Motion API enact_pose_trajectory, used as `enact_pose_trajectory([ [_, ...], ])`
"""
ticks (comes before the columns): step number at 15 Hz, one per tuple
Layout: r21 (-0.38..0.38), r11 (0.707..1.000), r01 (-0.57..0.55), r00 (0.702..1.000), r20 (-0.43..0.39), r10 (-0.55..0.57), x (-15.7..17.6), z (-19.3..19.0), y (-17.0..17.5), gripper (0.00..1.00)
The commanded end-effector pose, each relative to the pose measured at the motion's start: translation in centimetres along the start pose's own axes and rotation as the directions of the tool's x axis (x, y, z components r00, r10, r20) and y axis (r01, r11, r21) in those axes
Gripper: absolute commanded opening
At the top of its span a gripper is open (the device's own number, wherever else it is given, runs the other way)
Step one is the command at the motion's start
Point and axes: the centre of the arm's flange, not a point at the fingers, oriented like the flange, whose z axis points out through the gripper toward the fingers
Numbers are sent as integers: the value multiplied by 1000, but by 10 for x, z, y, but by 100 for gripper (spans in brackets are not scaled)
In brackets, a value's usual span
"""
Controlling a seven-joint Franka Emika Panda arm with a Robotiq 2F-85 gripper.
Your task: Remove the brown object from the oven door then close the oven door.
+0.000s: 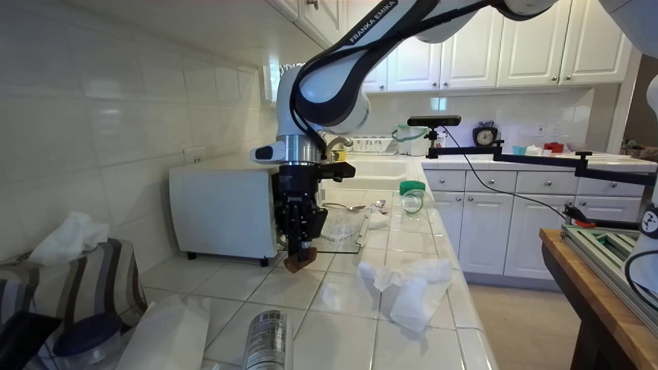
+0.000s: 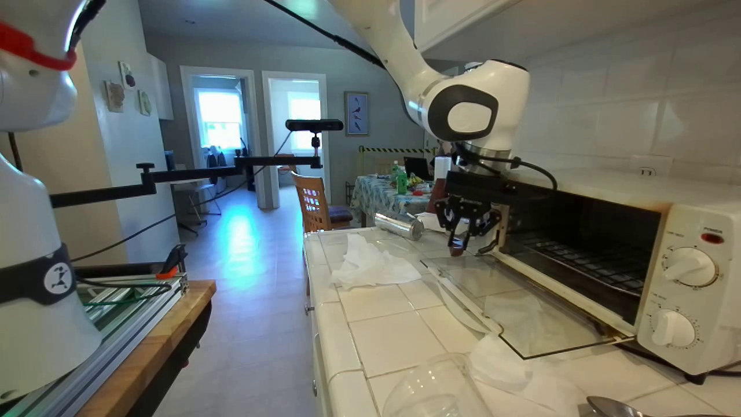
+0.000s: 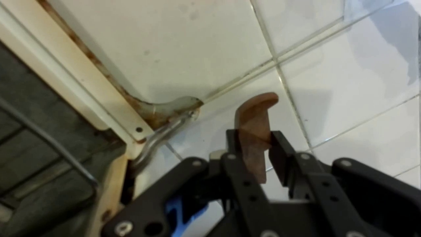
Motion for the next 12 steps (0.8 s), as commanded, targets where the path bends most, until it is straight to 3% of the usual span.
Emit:
enact_pose_trajectory([
  [1,1,1000,6,1000,-3,-6,7,-1,11,60],
  [7,14,1000,-6,1000,5,6,7,-5,5,99],
  [12,71,986,-150,985,92,143,16,-21,-17,100],
])
